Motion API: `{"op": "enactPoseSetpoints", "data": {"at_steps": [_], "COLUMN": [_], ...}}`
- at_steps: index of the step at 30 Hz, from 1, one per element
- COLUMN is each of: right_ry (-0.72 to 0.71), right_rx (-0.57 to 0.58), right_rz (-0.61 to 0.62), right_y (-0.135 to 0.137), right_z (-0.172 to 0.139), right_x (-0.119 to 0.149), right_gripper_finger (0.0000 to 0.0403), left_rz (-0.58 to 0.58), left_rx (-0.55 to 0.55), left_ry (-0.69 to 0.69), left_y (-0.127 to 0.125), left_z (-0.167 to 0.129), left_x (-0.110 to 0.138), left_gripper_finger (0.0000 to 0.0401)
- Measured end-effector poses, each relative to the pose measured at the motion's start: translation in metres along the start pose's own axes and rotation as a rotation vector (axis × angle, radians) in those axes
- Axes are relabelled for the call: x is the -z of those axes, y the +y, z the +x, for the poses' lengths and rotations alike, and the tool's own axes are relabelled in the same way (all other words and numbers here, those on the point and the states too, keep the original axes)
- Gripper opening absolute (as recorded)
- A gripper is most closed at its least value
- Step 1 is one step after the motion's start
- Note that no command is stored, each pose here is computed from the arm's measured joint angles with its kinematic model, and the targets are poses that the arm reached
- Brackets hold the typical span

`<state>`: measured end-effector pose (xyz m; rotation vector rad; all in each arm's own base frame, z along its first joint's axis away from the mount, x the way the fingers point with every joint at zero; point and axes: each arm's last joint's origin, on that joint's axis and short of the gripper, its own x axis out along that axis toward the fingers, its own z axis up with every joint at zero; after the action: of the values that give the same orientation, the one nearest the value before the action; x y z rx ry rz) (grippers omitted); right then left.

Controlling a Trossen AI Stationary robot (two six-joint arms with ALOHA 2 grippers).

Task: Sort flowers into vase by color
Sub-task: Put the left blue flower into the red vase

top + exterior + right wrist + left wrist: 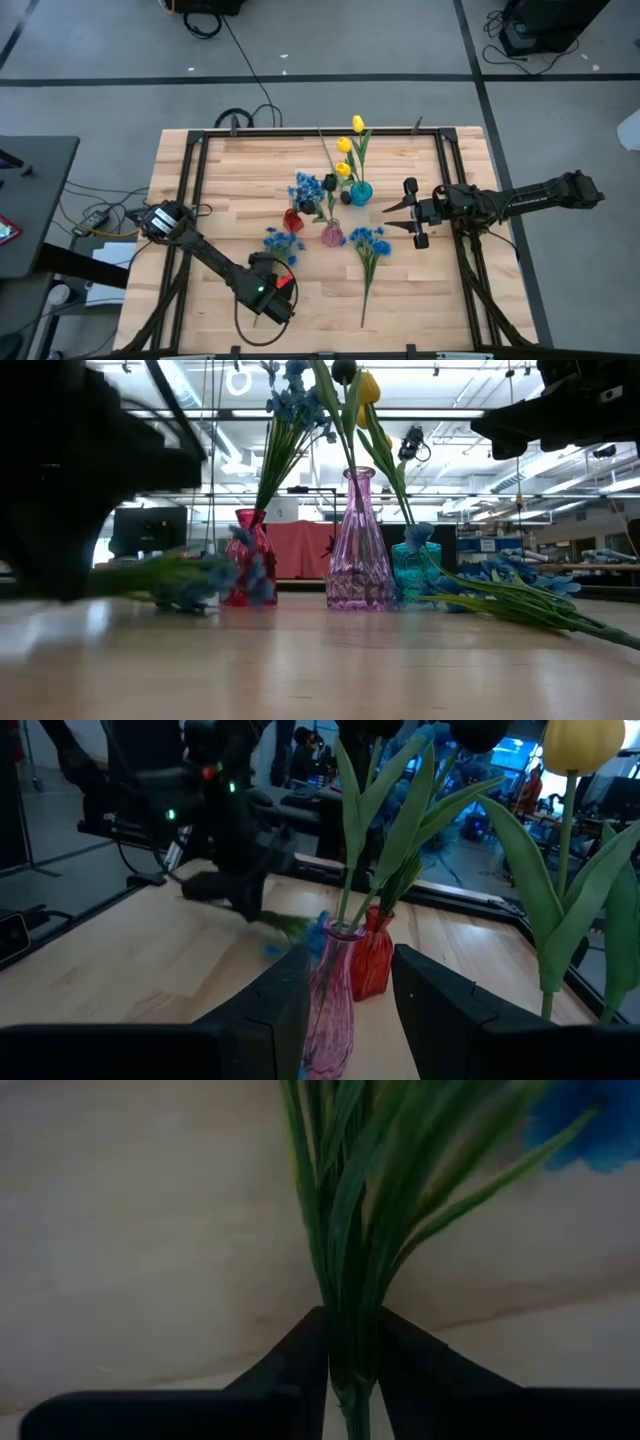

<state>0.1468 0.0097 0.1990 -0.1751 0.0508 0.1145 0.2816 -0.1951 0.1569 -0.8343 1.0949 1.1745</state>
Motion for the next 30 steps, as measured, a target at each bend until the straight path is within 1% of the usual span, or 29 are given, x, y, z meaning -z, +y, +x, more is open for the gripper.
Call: {"op": "enactPoseSetpoints", "data": {"at_steps": [3,6,8,13,16,18,20,22,27,30], "right_ry": [0.001,-0.017,-0.047,-0.095,-0.108,-0.107,-0.112,-0.111,-0.109,-0.127], "right_rx": [0.015,0.037,0.044,0.059,0.096,0.121,0.146,0.164,0.188,0.191], "right_rz": [0.001,0.026,0.045,0.065,0.111,0.153,0.188,0.211,0.222,0.228], "right_y": [0.000,-0.001,-0.002,-0.005,-0.012,-0.017,-0.021,-0.023,-0.027,-0.028], "right_z": [0.000,0.000,0.000,0.000,0.000,0.000,0.000,0.000,-0.001,0.000], "right_x": [0.000,-0.002,-0.005,-0.013,-0.020,-0.023,-0.024,-0.023,-0.022,-0.023], "right_gripper_finger": [0.0153,0.0153,0.0153,0.0153,0.0153,0.0153,0.0153,0.0153,0.0153,0.0153], "left_rz": [0.026,0.055,0.095,0.260,0.388,0.445,0.482,0.487,0.447,0.422], "left_rx": [-0.014,-0.028,-0.049,-0.082,-0.024,0.001,0.012,0.033,0.096,0.115], "left_ry": [-0.064,-0.161,-0.247,-0.428,-0.524,-0.568,-0.575,-0.560,-0.522,-0.523], "left_y": [0.009,0.021,0.032,0.053,0.059,0.063,0.069,0.074,0.088,0.094], "left_z": [-0.018,-0.031,-0.042,-0.066,-0.080,-0.090,-0.098,-0.104,-0.119,-0.124], "left_x": [-0.005,-0.013,-0.022,-0.042,-0.054,-0.064,-0.071,-0.075,-0.085,-0.096], "left_gripper_finger": [0.0074,0.0068,0.0066,0.0065,0.0065,0.0065,0.0065,0.0065,0.0065,0.0065]}}
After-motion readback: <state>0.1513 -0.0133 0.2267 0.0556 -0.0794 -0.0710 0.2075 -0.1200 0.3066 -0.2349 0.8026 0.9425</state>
